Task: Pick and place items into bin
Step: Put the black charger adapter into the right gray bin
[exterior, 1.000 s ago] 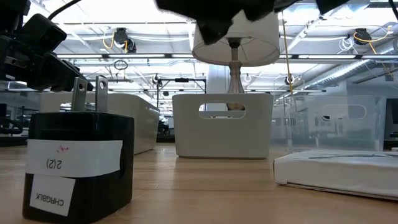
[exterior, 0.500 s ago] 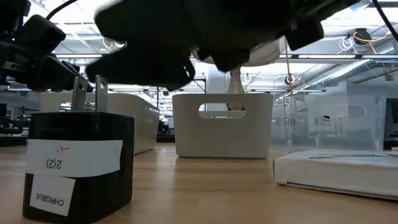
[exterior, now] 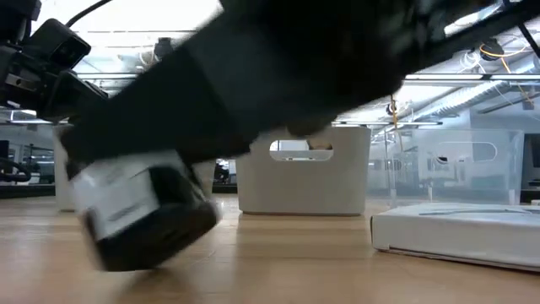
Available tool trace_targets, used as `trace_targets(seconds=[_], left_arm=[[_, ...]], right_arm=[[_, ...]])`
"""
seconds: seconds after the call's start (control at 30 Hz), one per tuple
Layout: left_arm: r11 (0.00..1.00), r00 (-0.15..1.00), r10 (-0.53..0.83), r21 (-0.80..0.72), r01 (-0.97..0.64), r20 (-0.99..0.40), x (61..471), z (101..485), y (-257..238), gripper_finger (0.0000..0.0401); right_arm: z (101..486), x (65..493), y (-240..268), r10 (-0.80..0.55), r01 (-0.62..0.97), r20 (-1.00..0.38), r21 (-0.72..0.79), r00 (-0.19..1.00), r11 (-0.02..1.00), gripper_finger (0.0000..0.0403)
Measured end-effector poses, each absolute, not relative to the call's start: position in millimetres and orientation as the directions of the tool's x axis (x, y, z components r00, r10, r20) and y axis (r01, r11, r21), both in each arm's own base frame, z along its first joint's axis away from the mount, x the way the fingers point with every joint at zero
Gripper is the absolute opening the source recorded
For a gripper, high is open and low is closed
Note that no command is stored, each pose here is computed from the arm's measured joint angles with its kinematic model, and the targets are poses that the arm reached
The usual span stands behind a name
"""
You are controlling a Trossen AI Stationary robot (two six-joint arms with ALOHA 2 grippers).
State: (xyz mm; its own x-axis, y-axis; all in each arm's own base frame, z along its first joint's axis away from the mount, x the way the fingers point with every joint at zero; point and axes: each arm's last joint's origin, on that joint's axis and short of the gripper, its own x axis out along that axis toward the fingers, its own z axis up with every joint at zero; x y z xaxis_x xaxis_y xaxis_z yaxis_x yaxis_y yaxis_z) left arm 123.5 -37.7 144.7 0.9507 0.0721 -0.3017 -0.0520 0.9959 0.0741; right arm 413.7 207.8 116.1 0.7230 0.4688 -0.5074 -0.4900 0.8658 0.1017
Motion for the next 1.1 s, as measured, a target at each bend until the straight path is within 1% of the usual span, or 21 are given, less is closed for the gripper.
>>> trace_targets(seconds=[0.13,0.3,0.57,0.67,0.83,0.97,1.1], left_arm=[[0.996,0.950,0.072,0.068,-0.054,-0.304,123,144,-38,0.0031],[0.996,0.950,0.072,0.079,-0.051,-0.304,123,144,-38,0.0031],[0.995,0.950,0.072,0.083,-0.049,-0.304,123,144,-38,0.0031],[0.995,0.950,0.072,0.082,-0.050,-0.304,123,144,-38,0.0031],[0.996,0.950,0.073,0.076,-0.052,-0.305,123,144,-38,0.0031],[0.996,0.950,0.072,0.075,-0.052,-0.304,123,144,-38,0.0031],[0.996,0.950,0.072,0.069,-0.053,-0.305,123,144,-38,0.0031]], right_arm=[[114,413,206,0.450,-0.474,-0.526,0.099,0.721,0.875,0.0253],[106,409,202,0.354,-0.407,-0.603,0.052,0.715,0.912,0.0253],[107,410,202,0.349,-0.392,-0.601,0.064,0.719,0.918,0.0248],[107,410,202,0.354,-0.408,-0.599,0.050,0.718,0.912,0.0223],[107,410,202,0.374,-0.426,-0.599,0.060,0.708,0.903,0.0140],[113,411,203,0.389,-0.451,-0.572,0.037,0.722,0.892,0.0138],[143,410,199,0.378,-0.450,-0.521,-0.013,0.766,0.893,0.0138]])
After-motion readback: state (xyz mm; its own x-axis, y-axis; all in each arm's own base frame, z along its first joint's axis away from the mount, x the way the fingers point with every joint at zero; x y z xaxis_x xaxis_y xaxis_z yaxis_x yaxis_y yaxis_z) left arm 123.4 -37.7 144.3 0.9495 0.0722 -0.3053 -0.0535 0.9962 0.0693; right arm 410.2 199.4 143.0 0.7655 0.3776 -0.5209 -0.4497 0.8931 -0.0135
